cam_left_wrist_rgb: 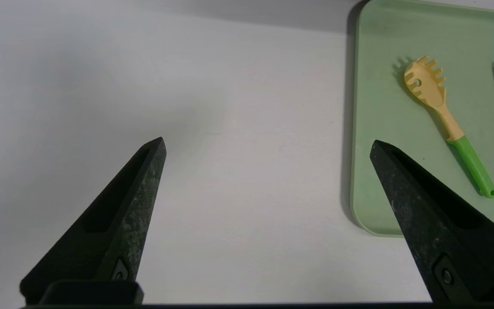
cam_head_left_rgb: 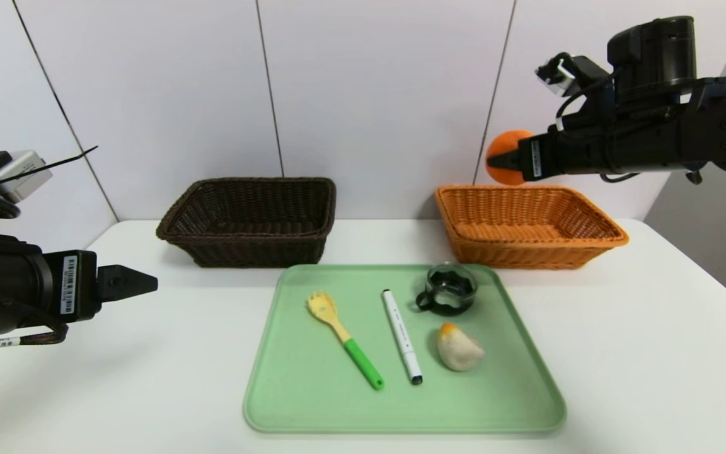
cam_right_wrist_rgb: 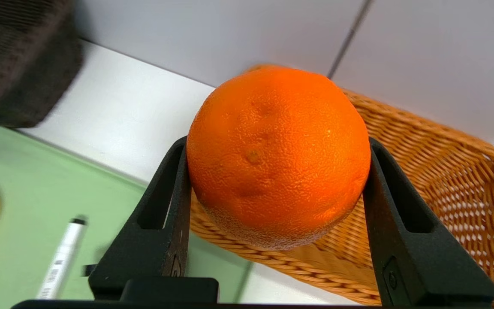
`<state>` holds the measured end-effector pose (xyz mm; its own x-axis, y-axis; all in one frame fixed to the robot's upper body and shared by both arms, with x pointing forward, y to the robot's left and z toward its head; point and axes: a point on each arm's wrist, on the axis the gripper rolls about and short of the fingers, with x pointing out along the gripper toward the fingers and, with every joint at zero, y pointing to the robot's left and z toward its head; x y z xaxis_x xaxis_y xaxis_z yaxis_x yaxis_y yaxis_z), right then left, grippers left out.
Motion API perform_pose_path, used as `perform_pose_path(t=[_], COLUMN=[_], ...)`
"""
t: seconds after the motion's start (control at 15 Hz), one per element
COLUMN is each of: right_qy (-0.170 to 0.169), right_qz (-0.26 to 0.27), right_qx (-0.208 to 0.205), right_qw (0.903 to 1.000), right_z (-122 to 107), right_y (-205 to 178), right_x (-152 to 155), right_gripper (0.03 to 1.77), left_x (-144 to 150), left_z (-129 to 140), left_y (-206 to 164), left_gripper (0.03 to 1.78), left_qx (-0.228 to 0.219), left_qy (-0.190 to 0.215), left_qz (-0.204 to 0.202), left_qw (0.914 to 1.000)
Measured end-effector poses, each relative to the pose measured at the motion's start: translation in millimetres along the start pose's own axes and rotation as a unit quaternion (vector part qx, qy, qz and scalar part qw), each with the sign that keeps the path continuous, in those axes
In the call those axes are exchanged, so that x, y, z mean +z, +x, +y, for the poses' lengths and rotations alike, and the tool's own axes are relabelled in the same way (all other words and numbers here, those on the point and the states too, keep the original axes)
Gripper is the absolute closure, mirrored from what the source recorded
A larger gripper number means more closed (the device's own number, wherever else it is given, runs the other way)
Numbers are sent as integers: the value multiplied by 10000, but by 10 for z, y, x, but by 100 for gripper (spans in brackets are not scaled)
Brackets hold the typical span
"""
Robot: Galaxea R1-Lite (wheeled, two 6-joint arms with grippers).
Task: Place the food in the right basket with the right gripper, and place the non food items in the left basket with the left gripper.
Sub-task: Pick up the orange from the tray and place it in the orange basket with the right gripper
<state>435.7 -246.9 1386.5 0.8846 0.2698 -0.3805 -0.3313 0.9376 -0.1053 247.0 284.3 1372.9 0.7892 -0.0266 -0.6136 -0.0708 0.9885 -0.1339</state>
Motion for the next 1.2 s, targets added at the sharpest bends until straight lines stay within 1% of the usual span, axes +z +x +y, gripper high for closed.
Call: perform_pose_path(t=[0.33, 0.67, 0.8, 0.93, 1.2], right_qy=[207, 340, 384, 372, 354], right_qz=[537, 897, 1062, 1105, 1223], right_qx=[-385, -635, -665, -690, -672], right_qw=[9976, 9934, 9914, 9908, 9896], right_z=[-371, -671, -738, -781, -801], right_y=[356, 770, 881, 976, 1136], right_x=[-300, -511, -566, -601, -710], right_gripper=[69, 69, 69, 69, 69], left_x=[-1, -3, -3, -3, -4], left_z=[3, 10, 11, 11, 12], left_y=[-7, -27, -30, -30, -34], left_gripper=[12, 12, 12, 12, 12], left_qx=[1, -3, -2, -4, -4], left_qy=[-14, -14, -15, -15, -4], left_qz=[-12, -38, -43, -41, -46], left_qw=[10000, 10000, 10000, 10000, 10000])
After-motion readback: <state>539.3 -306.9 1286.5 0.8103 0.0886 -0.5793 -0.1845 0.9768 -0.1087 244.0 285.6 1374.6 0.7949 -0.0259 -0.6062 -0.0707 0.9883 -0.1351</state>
